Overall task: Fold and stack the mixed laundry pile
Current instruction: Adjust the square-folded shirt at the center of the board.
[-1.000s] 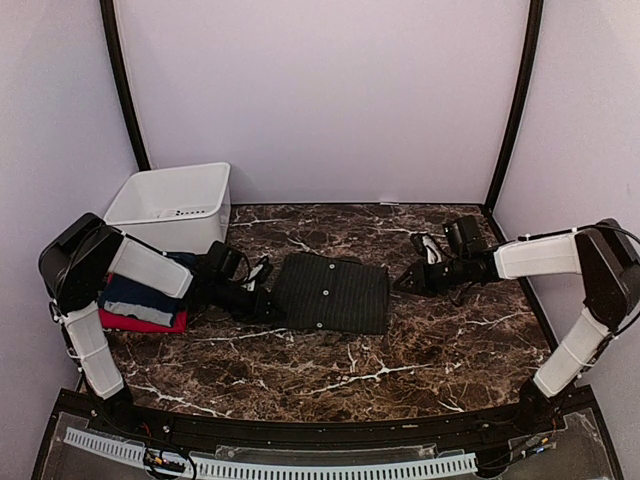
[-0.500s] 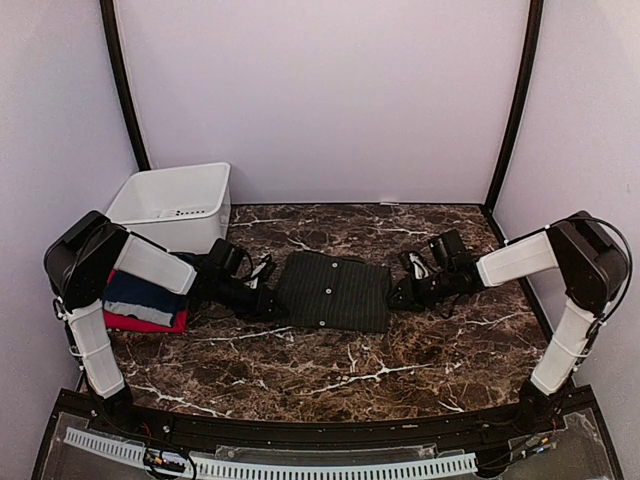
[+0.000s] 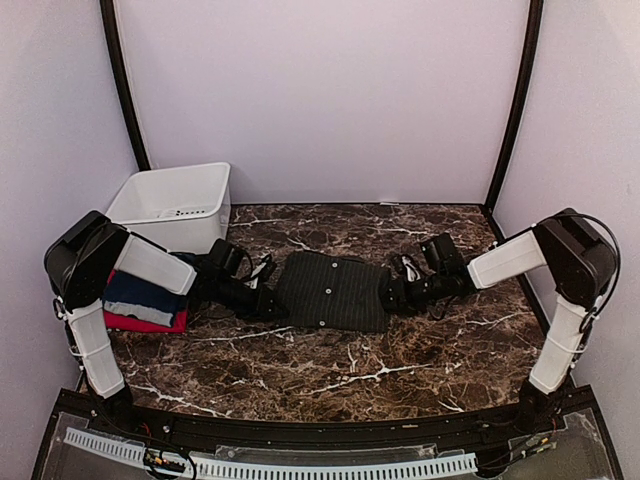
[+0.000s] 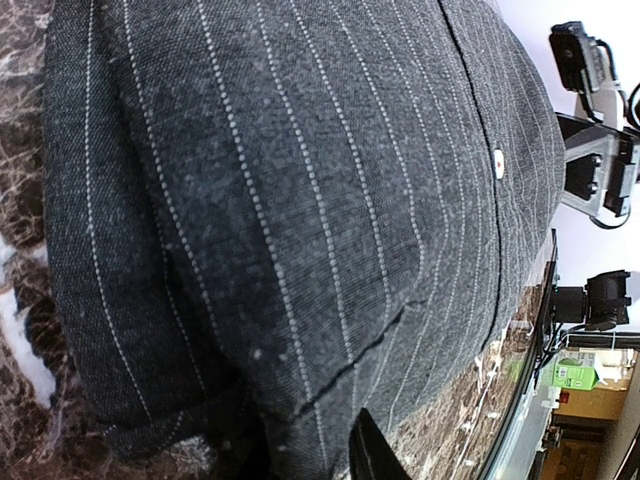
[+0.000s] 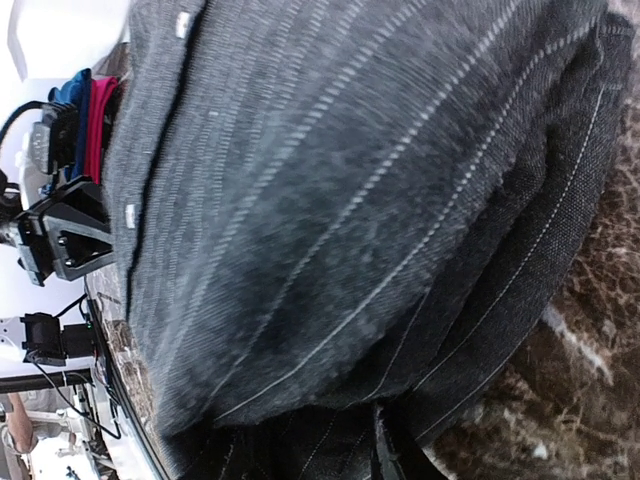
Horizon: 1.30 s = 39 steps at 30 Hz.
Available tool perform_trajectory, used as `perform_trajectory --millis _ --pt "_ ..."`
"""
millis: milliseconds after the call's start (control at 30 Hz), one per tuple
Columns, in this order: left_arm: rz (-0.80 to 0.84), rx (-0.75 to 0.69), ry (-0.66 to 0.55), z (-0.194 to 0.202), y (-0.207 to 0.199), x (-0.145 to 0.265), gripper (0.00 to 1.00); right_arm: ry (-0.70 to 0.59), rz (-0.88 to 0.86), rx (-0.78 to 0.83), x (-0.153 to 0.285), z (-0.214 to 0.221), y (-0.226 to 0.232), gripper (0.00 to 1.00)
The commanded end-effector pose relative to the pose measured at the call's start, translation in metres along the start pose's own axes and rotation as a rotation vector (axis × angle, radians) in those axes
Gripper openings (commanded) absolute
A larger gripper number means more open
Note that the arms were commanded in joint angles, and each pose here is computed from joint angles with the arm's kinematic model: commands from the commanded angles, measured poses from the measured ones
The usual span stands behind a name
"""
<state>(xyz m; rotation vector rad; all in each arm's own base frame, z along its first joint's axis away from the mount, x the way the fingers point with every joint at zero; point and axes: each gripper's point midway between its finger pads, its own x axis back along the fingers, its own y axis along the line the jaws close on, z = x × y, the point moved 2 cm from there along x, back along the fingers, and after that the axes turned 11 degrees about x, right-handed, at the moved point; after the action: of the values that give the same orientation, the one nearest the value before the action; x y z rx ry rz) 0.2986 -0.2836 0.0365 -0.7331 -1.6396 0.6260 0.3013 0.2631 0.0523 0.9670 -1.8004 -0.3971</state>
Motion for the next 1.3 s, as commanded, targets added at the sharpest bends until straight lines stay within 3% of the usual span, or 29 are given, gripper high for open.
perform_trajectory --millis 0,133,233,267,400,433,667,1033,1267 --pt "-0.134 0.096 0.072 0.033 0.045 -0.005 0.21 0.031 0.013 -0.02 -0.018 0.004 -0.012 0.35" --pt "-0.089 0.074 0.042 0.03 0.033 0.001 0.24 0.046 0.025 -0.042 -0.021 0.011 -0.018 0.36" --pt "-0.053 0.05 0.03 0.028 0.022 0.004 0.32 0.052 -0.001 -0.041 -0.024 0.009 -0.015 0.36" --pt "-0.042 0.034 0.022 0.027 0.016 0.007 0.35 0.057 -0.003 -0.037 -0.026 0.008 -0.015 0.32" --pt "-0.048 0.012 -0.03 0.016 0.003 0.022 0.41 0.059 0.008 -0.023 -0.023 0.006 -0.016 0.02" --pt "-0.062 0.008 -0.057 0.01 0.001 0.027 0.41 0.057 0.01 -0.019 -0.021 0.005 -0.015 0.0" --pt "-0.113 0.053 -0.151 -0.02 0.007 0.045 0.4 0.032 0.009 0.012 -0.013 0.0 -0.009 0.0" --pt "-0.04 0.006 -0.147 -0.037 -0.007 0.035 0.35 0.032 0.009 0.014 -0.011 -0.001 -0.007 0.0" --pt "-0.101 -0.001 -0.197 -0.045 -0.007 0.046 0.31 0.038 0.019 0.014 -0.011 0.0 -0.008 0.0"
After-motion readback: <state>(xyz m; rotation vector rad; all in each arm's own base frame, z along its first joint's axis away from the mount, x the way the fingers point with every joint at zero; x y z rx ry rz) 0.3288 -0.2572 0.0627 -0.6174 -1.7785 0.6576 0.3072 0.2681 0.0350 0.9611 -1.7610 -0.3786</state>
